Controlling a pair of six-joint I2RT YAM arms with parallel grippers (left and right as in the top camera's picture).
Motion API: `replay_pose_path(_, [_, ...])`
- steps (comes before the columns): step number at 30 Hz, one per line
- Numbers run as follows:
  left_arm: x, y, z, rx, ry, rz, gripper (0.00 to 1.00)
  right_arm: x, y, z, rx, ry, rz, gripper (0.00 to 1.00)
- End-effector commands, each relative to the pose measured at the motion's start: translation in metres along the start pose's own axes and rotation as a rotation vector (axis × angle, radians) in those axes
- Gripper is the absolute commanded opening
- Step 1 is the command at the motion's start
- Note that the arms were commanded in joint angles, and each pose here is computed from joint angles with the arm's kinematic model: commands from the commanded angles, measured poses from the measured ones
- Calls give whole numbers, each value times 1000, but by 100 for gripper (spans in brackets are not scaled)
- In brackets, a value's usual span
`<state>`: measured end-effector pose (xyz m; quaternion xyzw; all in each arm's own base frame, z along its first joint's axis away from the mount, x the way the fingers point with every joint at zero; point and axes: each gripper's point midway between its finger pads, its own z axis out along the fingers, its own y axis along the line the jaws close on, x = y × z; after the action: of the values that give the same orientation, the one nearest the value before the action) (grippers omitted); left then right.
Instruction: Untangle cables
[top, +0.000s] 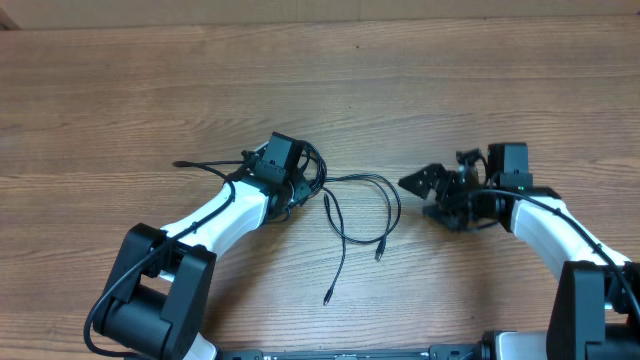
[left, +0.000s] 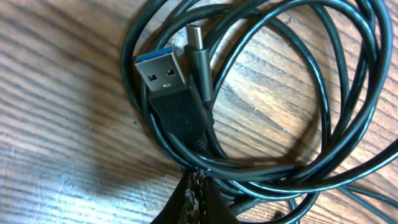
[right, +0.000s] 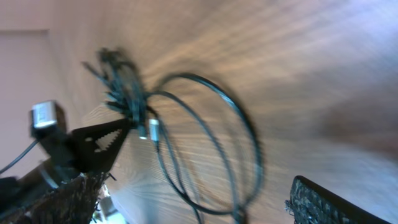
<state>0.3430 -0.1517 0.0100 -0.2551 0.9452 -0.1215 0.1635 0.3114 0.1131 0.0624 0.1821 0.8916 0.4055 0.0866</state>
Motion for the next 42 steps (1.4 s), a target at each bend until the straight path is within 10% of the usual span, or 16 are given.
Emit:
replay_pose_path(1, [5, 6, 8, -19, 2, 144, 4, -12, 34, -1, -52, -19, -171, 96])
replay_pose_path(14, [38, -33, 2, 260, 119, 766, 4, 3, 55, 33, 64, -42, -360, 99])
replay_pose_path(28, [34, -66, -25, 408, 92, 813, 6, 4, 52, 38, 116, -63, -386, 99])
replay_pose_path(34, [4, -77, -43, 366, -49, 819, 58, 4, 52, 38, 116, -63, -386, 98])
replay_pose_path(42, [-13, -88, -43, 359, -146, 816, 53, -6, 29, 35, 230, -136, -222, 98])
